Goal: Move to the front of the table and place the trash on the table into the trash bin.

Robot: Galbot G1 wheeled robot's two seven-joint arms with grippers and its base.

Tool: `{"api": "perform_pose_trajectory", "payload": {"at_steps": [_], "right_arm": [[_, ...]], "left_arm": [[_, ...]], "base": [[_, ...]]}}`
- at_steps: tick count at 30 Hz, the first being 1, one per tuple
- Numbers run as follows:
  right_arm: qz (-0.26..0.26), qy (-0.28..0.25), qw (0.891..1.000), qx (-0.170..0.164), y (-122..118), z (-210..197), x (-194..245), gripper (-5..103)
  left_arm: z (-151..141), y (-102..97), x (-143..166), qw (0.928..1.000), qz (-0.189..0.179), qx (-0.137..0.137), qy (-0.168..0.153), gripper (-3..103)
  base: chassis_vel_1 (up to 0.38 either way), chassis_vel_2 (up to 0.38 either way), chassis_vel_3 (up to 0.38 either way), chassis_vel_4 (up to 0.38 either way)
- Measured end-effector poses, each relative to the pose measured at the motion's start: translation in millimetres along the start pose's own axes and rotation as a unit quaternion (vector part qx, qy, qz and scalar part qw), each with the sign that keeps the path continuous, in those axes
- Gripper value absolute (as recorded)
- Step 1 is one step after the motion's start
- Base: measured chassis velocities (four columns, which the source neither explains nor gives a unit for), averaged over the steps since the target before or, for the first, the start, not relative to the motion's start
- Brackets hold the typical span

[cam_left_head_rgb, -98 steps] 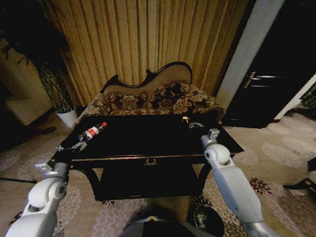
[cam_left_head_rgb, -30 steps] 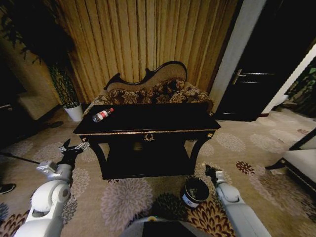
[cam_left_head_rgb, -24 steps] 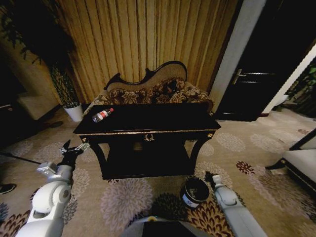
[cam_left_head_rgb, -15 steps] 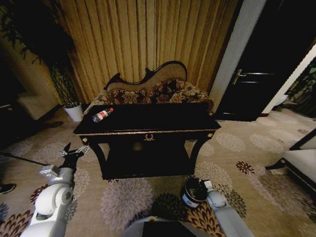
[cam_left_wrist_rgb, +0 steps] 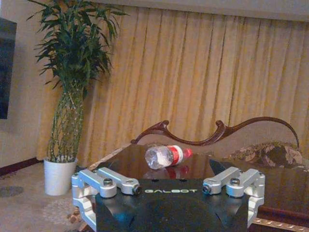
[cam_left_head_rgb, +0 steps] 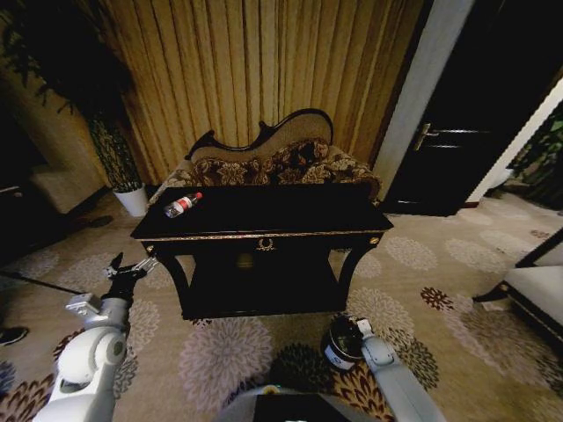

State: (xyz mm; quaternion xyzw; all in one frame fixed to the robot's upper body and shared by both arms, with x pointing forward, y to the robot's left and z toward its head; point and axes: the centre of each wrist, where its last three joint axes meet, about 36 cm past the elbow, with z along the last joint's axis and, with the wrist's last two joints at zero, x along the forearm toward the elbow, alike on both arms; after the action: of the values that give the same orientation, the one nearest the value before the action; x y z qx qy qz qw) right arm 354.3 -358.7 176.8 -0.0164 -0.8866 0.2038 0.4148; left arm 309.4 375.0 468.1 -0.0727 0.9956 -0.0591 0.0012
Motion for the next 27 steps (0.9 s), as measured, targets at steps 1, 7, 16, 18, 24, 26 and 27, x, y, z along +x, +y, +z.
{"api": "perform_pose_trajectory", "payload": {"at_steps": [1, 7, 16, 18, 24, 26, 27], "right_arm": [[0.000, 0.000, 1.000, 0.000, 0.0, 0.0, 0.0, 51], [0.000, -0.003, 1.000, 0.000, -0.5, -0.5, 2.2, 72], [-0.021, -0.154, 0.979, -0.136, -17.5, -71.4, 33.3, 99], [-0.020, -0.200, 0.967, -0.155, -26.1, -93.1, 48.0, 99], [-0.045, -0.350, 0.916, -0.190, -46.2, -167.8, 126.4, 100], [-0.053, -0.368, 0.908, -0.192, -46.9, -177.9, 138.8, 100], [-0.063, -0.380, 0.902, -0.196, -45.7, -185.9, 148.9, 100]], "left_arm": [[0.0, 0.0, 0.0, 1.0000, 0.000, 0.000, 0.000, 100], [-0.2, -0.2, -1.0, 1.0000, 0.001, 0.001, -0.001, 100], [-1.4, 1.5, -1.1, 1.0000, -0.002, -0.002, -0.003, 100], [-1.7, 2.1, -1.2, 1.0000, -0.002, -0.003, -0.003, 100], [-3.8, 1.7, -0.7, 1.0000, -0.002, -0.006, -0.005, 100], [-4.7, 1.6, -1.0, 1.0000, -0.002, -0.007, -0.006, 100], [-5.3, 1.5, -1.3, 0.9999, -0.002, -0.008, -0.007, 100]], "base": [[0.000, 0.000, 0.000, 0.000], [0.000, 0.000, 0.000, 0.000], [0.000, 0.000, 0.000, 0.000], [0.000, 0.000, 0.000, 0.000], [0.000, 0.000, 0.000, 0.000], [0.000, 0.000, 0.000, 0.000], [0.000, 0.000, 0.000, 0.000]]}}
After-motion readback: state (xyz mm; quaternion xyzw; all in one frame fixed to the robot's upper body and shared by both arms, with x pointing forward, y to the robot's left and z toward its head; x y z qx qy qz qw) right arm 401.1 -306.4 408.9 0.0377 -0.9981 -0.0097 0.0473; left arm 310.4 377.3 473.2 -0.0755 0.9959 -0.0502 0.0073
